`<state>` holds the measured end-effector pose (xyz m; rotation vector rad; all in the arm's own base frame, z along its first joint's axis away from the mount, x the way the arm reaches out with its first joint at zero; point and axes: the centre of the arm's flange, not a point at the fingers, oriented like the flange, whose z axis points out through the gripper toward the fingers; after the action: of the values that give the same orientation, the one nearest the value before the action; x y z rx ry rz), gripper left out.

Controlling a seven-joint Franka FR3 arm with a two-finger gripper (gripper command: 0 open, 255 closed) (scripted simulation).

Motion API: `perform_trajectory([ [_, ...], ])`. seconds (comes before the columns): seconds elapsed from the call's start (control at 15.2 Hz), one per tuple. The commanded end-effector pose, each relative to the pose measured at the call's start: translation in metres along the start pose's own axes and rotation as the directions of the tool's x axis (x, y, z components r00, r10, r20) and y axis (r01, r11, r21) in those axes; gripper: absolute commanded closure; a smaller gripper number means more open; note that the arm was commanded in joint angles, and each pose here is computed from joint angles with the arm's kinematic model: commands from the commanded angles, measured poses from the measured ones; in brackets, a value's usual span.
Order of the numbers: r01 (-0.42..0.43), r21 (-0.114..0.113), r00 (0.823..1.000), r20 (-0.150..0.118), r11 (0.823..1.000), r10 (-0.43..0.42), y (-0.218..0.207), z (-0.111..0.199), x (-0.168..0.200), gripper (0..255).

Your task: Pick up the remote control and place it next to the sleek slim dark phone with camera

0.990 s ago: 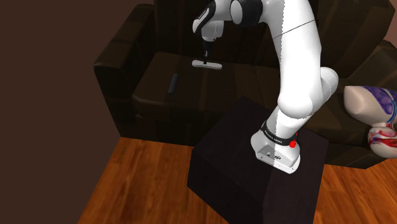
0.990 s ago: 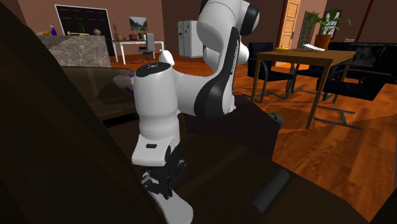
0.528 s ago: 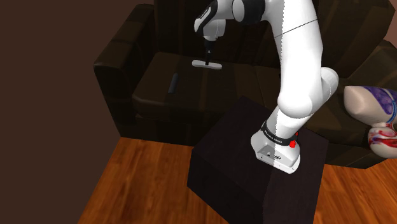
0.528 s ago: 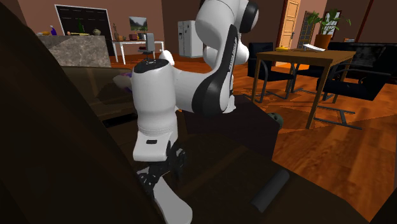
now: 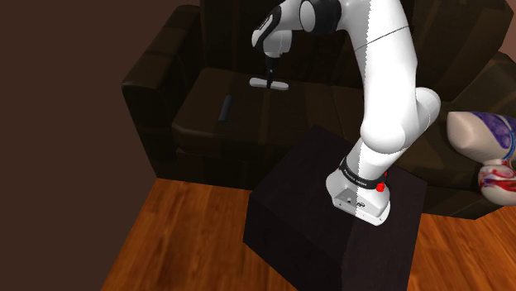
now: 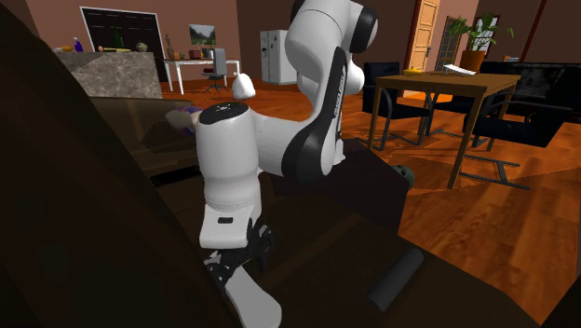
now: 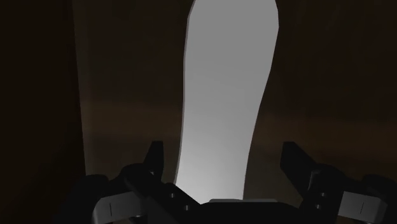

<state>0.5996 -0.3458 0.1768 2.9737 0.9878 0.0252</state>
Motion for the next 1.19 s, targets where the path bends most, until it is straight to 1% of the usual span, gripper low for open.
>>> perform_trajectory([
  [0.0, -0.009, -0.007, 1.000, 0.009, 1.000, 0.009, 0.003, 0.010, -0.007, 0],
  [0.33, -0.009, -0.007, 1.000, 0.009, 1.000, 0.009, 0.003, 0.010, -0.007, 0],
  [0.4, -0.009, -0.007, 1.000, 0.009, 1.000, 0.009, 0.003, 0.011, -0.008, 255],
  [0.92, -0.009, -0.007, 1.000, 0.009, 1.000, 0.009, 0.012, 0.006, -0.012, 255],
  [0.99, -0.009, -0.007, 1.000, 0.009, 1.000, 0.009, 0.003, 0.010, -0.007, 255],
  [1.12, -0.009, -0.007, 1.000, 0.009, 1.000, 0.009, 0.004, 0.000, -0.006, 255],
])
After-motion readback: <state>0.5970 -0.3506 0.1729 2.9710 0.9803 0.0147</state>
